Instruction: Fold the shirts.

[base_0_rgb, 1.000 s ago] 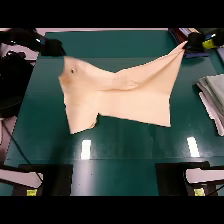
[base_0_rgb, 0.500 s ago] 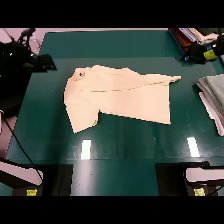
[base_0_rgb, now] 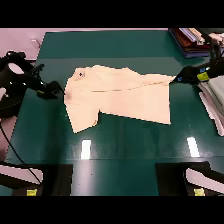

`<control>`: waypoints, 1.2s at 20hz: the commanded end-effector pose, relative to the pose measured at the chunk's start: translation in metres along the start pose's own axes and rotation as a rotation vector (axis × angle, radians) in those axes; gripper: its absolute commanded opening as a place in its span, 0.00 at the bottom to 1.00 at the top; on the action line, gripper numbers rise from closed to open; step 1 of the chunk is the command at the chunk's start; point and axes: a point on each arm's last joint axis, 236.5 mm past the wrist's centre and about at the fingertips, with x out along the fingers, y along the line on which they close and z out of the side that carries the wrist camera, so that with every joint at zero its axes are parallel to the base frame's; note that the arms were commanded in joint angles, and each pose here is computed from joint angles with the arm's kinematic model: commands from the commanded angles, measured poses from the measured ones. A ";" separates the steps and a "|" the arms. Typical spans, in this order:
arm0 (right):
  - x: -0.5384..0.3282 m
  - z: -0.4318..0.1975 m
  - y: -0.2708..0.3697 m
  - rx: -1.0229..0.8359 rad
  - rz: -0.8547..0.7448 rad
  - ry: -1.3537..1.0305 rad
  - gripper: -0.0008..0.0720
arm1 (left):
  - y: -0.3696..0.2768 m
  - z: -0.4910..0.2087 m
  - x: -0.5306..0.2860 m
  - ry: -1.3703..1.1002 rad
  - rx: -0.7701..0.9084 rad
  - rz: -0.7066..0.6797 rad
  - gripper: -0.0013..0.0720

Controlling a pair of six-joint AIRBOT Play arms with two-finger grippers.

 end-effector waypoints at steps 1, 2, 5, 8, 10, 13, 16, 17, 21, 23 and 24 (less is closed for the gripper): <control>0.007 -0.014 0.014 -0.023 0.013 0.000 0.43 | -0.001 -0.014 0.030 -0.016 -0.045 -0.051 0.84; 0.006 -0.013 0.017 -0.030 0.013 -0.012 0.43 | -0.002 -0.019 0.035 -0.012 -0.049 -0.049 0.84; -0.001 -0.007 0.019 -0.030 0.007 -0.052 0.43 | -0.014 -0.022 0.041 -0.005 -0.031 -0.061 0.84; -0.010 -0.014 0.004 0.009 -0.007 -0.035 0.43 | -0.028 -0.012 0.029 -0.019 -0.014 -0.093 0.14; -0.007 -0.031 -0.023 0.091 -0.027 0.001 0.43 | -0.038 -0.001 0.013 -0.062 0.016 -0.096 0.05; 0.009 -0.081 -0.079 0.300 -0.057 0.076 0.43 | -0.056 0.008 -0.018 -0.143 0.108 -0.100 0.05; 0.035 -0.143 -0.122 0.554 -0.032 0.185 0.66 | -0.067 0.010 -0.037 -0.183 0.150 -0.104 0.05; 0.046 -0.163 -0.129 0.621 -0.014 0.232 0.66 | -0.068 0.009 -0.038 -0.179 0.151 -0.107 0.05; 0.096 -0.188 -0.123 0.717 0.088 0.270 0.62 | -0.068 0.003 -0.037 -0.154 0.151 -0.112 0.05; 0.115 -0.175 -0.114 0.713 0.127 0.233 0.62 | -0.069 0.001 -0.037 -0.148 0.151 -0.114 0.05; 0.124 -0.167 -0.107 0.700 0.144 0.221 0.62 | -0.069 0.000 -0.037 -0.144 0.152 -0.114 0.05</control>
